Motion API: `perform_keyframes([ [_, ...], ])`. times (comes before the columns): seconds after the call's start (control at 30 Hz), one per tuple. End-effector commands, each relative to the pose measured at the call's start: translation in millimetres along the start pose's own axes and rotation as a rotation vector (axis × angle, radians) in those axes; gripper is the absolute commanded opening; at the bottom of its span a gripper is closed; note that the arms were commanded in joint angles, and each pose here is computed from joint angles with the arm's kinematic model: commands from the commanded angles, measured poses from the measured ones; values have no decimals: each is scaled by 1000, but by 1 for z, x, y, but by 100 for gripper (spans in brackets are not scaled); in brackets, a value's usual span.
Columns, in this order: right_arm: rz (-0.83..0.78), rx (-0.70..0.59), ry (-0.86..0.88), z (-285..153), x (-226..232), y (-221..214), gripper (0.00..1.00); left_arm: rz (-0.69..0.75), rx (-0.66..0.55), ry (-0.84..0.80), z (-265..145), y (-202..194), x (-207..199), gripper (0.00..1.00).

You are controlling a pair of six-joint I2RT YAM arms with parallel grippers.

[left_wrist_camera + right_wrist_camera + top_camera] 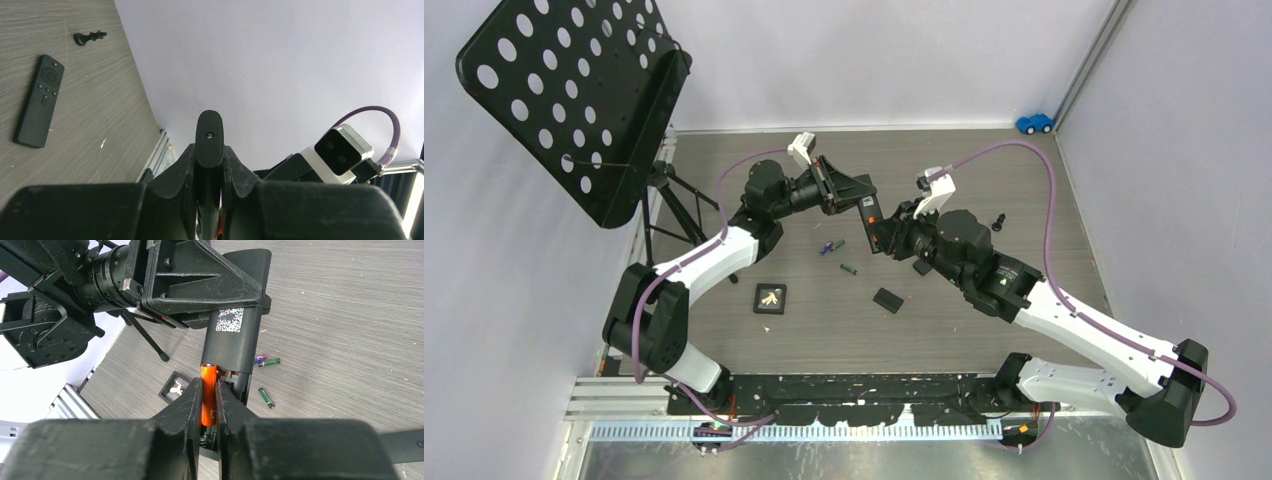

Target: Load the batteries into the remote control

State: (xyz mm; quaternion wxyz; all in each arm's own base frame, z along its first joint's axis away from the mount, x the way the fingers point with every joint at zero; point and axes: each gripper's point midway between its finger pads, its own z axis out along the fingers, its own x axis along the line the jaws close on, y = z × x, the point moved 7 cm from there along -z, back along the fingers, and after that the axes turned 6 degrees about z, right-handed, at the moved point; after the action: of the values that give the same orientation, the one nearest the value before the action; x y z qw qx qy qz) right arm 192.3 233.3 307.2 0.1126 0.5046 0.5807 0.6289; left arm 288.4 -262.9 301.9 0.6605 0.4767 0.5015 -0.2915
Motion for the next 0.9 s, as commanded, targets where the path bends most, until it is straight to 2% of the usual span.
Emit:
perform_keyframes([
  [0.0, 2, 46, -19, -6, -3, -10, 25, 62, -37, -128, -1, 9, -38, 0],
  [0.13, 19, 49, -26, -8, -1, -7, 30, 63, -38, -127, -1, 9, -38, 0],
  [0.5, 31, -5, -77, -10, -4, 4, 33, 60, -37, -121, -3, 7, -38, 0],
  [0.57, 27, -17, -81, -8, -4, 6, 30, 51, -34, -115, -3, 7, -37, 0],
  [0.7, 19, -47, -84, -4, -3, 10, 20, 10, -23, -99, -3, 5, -34, 0],
  [0.87, 28, -105, -51, 0, 1, 16, 17, -51, -24, -120, -3, 3, -30, 0],
])
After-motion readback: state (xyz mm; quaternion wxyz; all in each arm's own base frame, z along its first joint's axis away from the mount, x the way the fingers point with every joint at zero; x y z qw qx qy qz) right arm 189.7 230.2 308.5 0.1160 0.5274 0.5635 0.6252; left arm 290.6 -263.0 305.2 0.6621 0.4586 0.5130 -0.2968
